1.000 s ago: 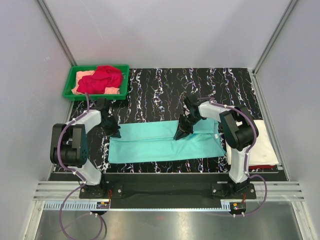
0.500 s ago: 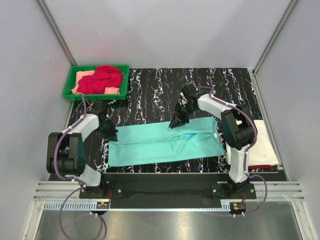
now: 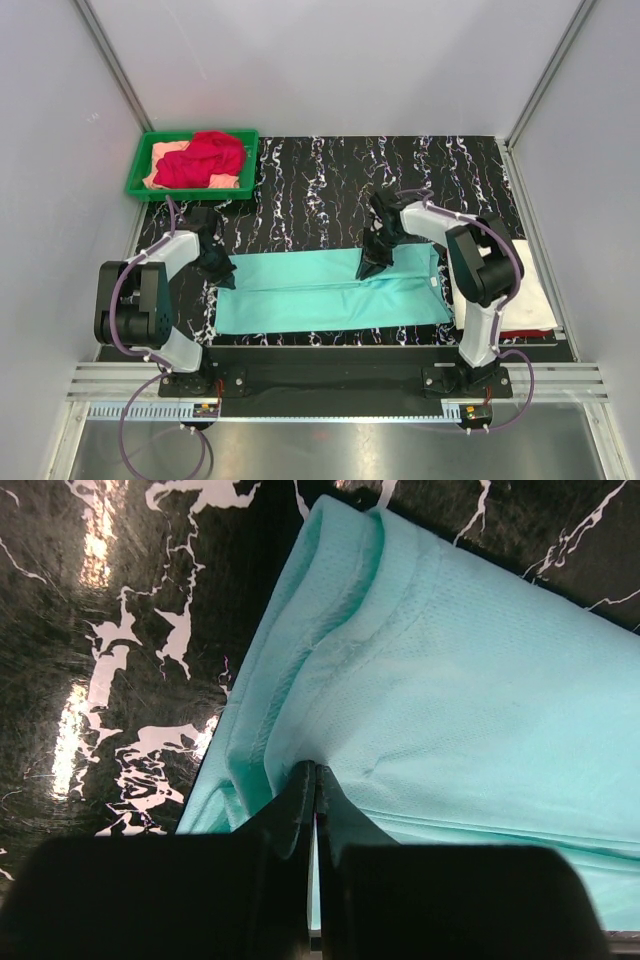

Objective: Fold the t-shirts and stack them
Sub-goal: Fold the tshirt

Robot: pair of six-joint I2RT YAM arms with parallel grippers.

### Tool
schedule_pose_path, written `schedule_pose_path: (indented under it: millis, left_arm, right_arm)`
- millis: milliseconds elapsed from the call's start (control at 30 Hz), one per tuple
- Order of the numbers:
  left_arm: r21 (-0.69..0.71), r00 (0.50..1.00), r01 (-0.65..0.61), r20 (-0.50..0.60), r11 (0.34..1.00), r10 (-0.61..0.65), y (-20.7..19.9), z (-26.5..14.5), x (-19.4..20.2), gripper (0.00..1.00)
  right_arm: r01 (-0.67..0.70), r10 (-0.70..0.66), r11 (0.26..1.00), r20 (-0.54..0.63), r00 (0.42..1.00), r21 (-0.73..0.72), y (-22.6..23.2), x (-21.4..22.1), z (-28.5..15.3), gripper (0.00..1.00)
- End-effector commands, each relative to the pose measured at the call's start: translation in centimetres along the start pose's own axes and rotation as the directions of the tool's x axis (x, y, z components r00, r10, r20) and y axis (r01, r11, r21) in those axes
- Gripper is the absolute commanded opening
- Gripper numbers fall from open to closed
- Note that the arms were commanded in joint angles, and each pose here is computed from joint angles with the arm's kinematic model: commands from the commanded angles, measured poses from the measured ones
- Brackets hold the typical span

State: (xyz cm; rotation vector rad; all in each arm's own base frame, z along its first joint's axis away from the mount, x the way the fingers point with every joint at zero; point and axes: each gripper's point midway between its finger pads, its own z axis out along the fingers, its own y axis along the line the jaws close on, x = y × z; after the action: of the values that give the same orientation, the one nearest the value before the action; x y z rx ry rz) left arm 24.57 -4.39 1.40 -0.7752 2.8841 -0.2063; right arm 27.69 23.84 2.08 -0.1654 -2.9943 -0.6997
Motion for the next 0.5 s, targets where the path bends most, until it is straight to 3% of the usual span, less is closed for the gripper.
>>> schedule_pose_path:
  millis: [0,100,267,400,467]
  left_arm:
    - [-0.03,1.0,-0.01,0.027,0.999,0.011,0.6,0.4,-0.8,0.0]
    - [-0.017,0.999,-0.027,0.036,0.999,0.028,0.3,0.1,-1.2,0.0]
    - [0.067,0.994,-0.091,0.062,0.994,0.087,-1.3,-1.3,-1.7,0.0]
    - [0.214,0.982,-0.174,0.111,0.961,0.153,-4.3,-3.6,-1.7,0.08]
    - [0.321,0.967,-0.235,0.17,0.917,0.189,-6.8,-5.5,-1.6,0.18]
  right_arm:
    - [0.035,-0.033,0.999,0.059,0.998,-0.028,1.0,0.4,-2.7,0.24]
    - [0.069,-0.063,0.997,0.132,0.989,-0.041,2.8,-1.4,-4.9,0.26]
    - [0.146,-0.166,0.98,0.155,0.974,0.136,1.3,-4.0,-6.4,0.47]
    - [0.143,-0.191,0.958,0.182,0.965,0.248,-0.9,-6.3,-7.8,0.56]
    - [0.108,-0.16,0.96,0.19,0.969,0.258,-2.1,-6.8,-8.5,0.6]
